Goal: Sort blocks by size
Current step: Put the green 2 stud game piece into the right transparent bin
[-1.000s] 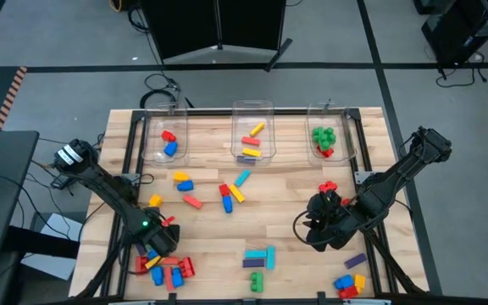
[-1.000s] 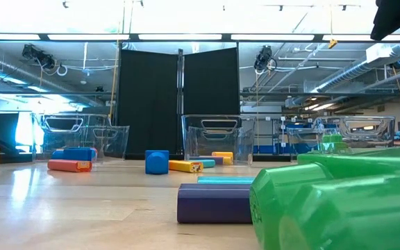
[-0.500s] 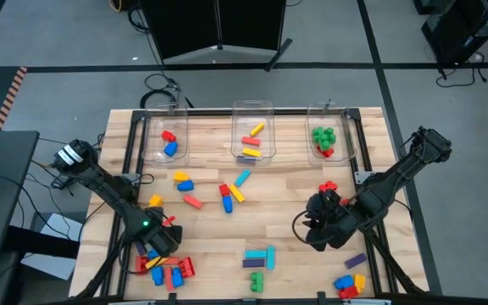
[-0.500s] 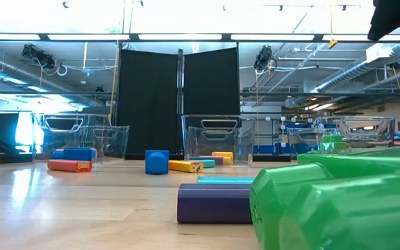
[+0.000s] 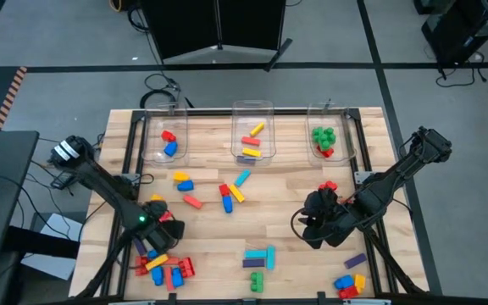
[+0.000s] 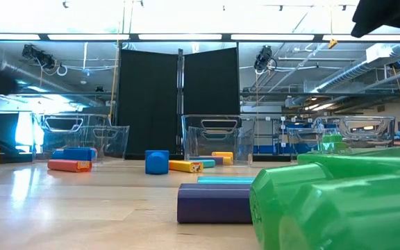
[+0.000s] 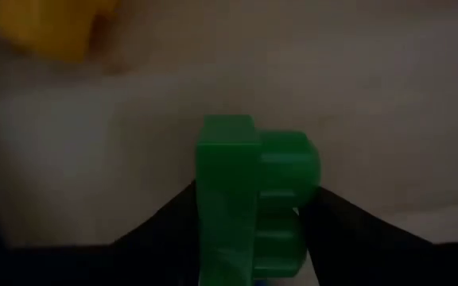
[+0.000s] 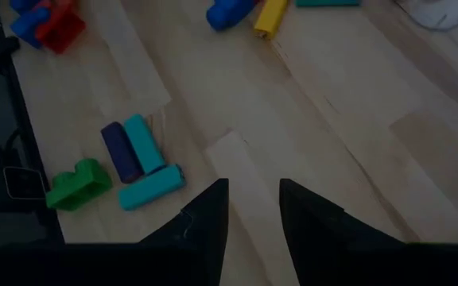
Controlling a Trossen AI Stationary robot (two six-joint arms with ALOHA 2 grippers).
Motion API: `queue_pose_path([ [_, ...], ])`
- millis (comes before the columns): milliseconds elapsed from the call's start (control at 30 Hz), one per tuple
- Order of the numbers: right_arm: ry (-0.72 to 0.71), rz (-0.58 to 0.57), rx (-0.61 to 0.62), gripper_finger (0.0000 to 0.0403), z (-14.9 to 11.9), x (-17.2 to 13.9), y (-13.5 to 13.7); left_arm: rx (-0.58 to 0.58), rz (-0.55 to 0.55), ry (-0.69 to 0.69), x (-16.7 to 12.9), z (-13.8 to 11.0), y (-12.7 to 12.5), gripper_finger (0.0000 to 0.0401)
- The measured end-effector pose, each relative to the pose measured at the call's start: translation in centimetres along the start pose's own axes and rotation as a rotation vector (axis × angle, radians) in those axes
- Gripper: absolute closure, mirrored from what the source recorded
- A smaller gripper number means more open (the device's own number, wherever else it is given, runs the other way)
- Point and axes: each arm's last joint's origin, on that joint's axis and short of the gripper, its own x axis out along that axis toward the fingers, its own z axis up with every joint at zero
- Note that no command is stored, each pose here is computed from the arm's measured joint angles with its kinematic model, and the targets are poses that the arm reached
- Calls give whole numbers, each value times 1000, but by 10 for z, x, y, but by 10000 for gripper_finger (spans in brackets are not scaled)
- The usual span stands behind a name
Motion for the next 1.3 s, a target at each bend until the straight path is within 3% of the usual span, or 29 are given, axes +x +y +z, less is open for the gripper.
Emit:
queue_pose_path([
  [300, -129, 19, 60, 279, 9, 1, 5, 76, -361, -227, -41, 27, 0, 224],
  [767, -266, 42, 220, 254, 51, 33, 5, 309, -613, -584, -90, 82, -5, 223],
  [933, -356, 131, 227, 226, 72, 55, 17, 417, -722, -732, -112, 103, -16, 223],
  [1067, -431, 191, 228, 196, 87, 69, 22, 503, -822, -758, -124, 122, -25, 223],
  [1300, -466, 200, 289, 151, 98, 70, 16, 655, -889, -682, -117, 156, -41, 223],
])
